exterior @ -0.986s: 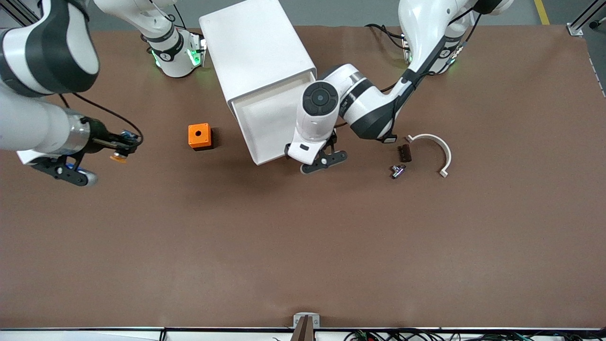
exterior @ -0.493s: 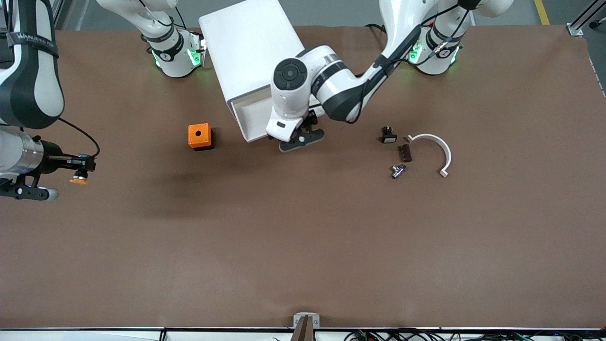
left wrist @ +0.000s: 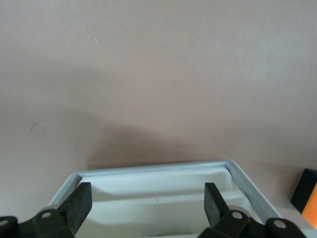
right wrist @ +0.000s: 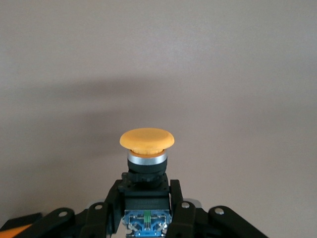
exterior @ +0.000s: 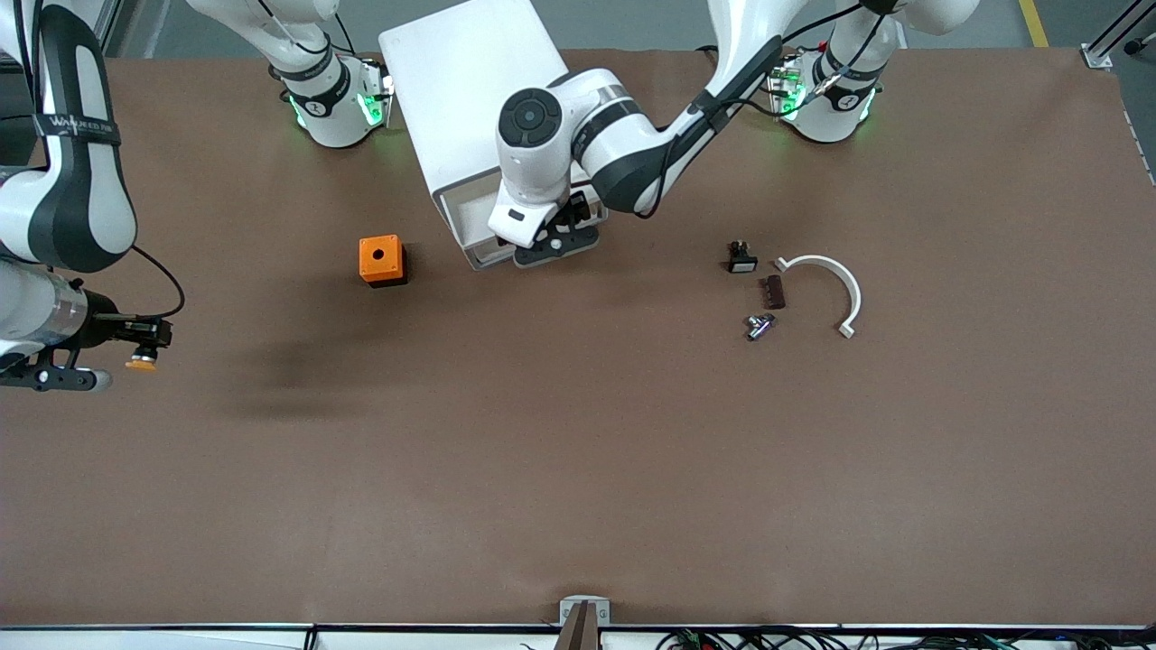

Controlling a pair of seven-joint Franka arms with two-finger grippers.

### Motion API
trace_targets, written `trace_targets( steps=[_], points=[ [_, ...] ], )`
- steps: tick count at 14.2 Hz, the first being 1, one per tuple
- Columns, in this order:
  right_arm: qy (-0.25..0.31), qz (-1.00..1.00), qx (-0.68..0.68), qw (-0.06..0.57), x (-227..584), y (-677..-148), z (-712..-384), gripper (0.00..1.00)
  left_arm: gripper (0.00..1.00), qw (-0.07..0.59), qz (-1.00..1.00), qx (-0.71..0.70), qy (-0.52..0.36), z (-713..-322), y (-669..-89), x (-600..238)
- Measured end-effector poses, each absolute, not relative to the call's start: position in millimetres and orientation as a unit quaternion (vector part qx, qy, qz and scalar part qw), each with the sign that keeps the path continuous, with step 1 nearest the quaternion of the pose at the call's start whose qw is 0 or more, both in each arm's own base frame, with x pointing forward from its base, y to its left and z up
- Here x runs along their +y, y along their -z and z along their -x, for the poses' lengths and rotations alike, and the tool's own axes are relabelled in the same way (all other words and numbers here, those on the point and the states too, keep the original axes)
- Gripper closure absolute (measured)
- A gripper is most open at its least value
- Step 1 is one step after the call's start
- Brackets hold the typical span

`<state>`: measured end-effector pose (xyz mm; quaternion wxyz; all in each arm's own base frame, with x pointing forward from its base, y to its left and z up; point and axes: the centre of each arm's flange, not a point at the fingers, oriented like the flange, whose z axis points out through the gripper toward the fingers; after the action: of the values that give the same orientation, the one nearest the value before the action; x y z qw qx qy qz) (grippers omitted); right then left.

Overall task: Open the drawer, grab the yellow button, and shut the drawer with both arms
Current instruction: 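Push the drawer closed with the left gripper while the right gripper carries, then lower the yellow button onto the table and open the right gripper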

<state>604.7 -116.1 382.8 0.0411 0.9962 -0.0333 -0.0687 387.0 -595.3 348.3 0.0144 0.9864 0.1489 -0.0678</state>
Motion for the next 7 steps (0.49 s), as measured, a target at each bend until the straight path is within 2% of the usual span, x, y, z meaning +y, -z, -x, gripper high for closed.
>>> trace_targets(
  steps=[7],
  points=[
    [0.057,-0.997,-0.023,0.04,-136.0,-306.1,-598.7,0.59,0.0,0.017,-0.987,0.133,0.084,-354.0,-348.2,-615.2]
  ],
)
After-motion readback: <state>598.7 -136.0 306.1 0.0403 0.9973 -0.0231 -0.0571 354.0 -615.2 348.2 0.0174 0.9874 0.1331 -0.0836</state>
